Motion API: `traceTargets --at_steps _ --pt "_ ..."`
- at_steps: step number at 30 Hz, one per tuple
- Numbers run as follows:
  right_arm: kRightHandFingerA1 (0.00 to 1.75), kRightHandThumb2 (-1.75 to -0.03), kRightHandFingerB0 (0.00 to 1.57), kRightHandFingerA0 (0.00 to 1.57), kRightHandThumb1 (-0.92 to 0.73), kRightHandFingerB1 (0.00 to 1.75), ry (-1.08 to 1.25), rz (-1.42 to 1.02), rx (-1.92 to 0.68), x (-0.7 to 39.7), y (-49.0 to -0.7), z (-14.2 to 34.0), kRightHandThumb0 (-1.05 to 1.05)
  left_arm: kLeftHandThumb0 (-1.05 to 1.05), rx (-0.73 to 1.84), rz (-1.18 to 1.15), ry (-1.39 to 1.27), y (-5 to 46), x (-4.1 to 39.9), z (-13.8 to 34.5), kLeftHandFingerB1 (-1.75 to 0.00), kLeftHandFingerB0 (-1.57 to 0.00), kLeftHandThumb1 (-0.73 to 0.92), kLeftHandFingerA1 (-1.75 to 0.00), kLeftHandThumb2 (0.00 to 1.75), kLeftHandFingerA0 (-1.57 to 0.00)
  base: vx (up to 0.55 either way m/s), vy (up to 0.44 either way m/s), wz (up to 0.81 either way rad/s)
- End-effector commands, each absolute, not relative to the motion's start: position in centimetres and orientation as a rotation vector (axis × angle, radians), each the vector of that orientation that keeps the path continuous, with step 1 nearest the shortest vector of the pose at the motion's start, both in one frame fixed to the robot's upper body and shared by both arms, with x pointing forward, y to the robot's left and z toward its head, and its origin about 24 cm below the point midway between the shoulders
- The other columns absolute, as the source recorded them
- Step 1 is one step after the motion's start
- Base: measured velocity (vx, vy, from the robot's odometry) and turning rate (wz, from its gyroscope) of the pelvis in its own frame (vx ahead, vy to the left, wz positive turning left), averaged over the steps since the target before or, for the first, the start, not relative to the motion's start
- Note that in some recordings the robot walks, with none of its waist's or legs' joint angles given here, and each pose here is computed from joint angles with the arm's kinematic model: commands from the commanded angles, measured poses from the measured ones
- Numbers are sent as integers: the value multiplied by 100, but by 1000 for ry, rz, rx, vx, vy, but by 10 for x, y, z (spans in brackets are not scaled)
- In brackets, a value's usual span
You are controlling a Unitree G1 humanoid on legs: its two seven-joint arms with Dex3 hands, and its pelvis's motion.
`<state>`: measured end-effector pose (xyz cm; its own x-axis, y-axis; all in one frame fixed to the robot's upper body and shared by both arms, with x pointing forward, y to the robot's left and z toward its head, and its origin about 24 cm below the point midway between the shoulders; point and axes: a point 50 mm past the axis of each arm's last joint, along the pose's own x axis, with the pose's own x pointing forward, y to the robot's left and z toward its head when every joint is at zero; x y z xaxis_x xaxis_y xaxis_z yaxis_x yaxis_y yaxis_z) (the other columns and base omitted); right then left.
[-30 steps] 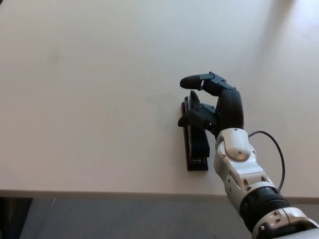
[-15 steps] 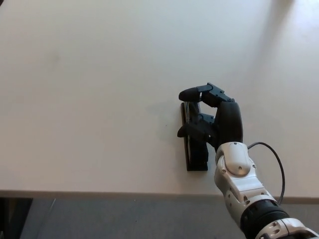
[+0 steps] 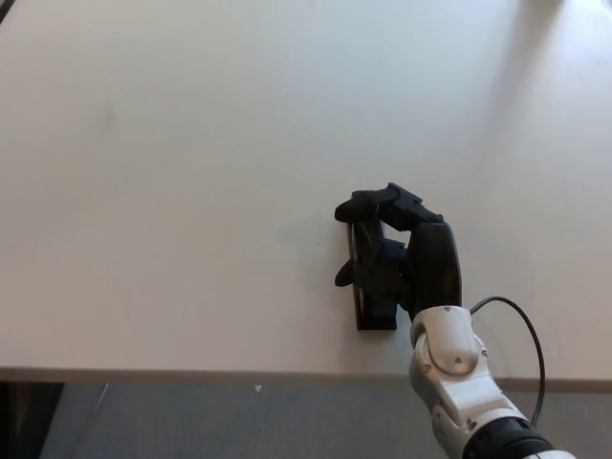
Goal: The robot uses its right hand to press on the stapler that is in the middle of the desk
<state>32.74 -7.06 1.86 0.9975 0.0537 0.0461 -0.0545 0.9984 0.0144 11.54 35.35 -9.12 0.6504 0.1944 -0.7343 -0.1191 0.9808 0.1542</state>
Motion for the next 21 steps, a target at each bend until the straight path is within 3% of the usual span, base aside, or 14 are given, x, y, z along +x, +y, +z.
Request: traceTargets --at_steps 1,2,15,16,17,19,20,21 --pt "123 -74 74 121 -76 121 754 89 0 125 -60 -141 -14 -49 145 71 940 346 29 -102 -17 -1 92 -22 94 -2 0 0 0" --pt "117 -77 77 122 -75 118 767 85 -5 121 -61 -143 -17 -57 152 72 946 346 26 -102 -27 0 87 -32 109 0 0 0 0" --pt "117 -77 77 122 -75 118 799 88 -16 101 -63 -148 -17 -57 156 76 981 344 7 -103 -27 0 87 -32 109 0 0 0 0" --pt "115 -72 80 126 -75 119 818 68 -24 101 -68 -150 -14 -29 64 41 949 342 8 -102 0 0 92 0 111 0 0 0 0" --pt "118 -75 80 126 -73 119 839 40 -36 102 -75 -152 -14 -52 1 24 921 341 9 -101 -16 0 92 -19 93 0 0 0 0" --pt "118 -75 80 126 -73 119 829 43 -36 102 -76 -151 -14 -52 106 83 967 343 8 -104 -16 0 92 -19 93 0 0 0 0" --pt "127 -74 78 118 -74 119 816 36 -21 106 -75 -150 -16 -18 -77 2 895 339 11 -101 0 0 92 0 137 0 0 0 0" --pt "123 -75 80 120 -74 113 790 23 -4 115 -75 -147 -16 -40 -110 -11 863 339 16 -99 -21 0 92 -26 91 -2 0 0 0"
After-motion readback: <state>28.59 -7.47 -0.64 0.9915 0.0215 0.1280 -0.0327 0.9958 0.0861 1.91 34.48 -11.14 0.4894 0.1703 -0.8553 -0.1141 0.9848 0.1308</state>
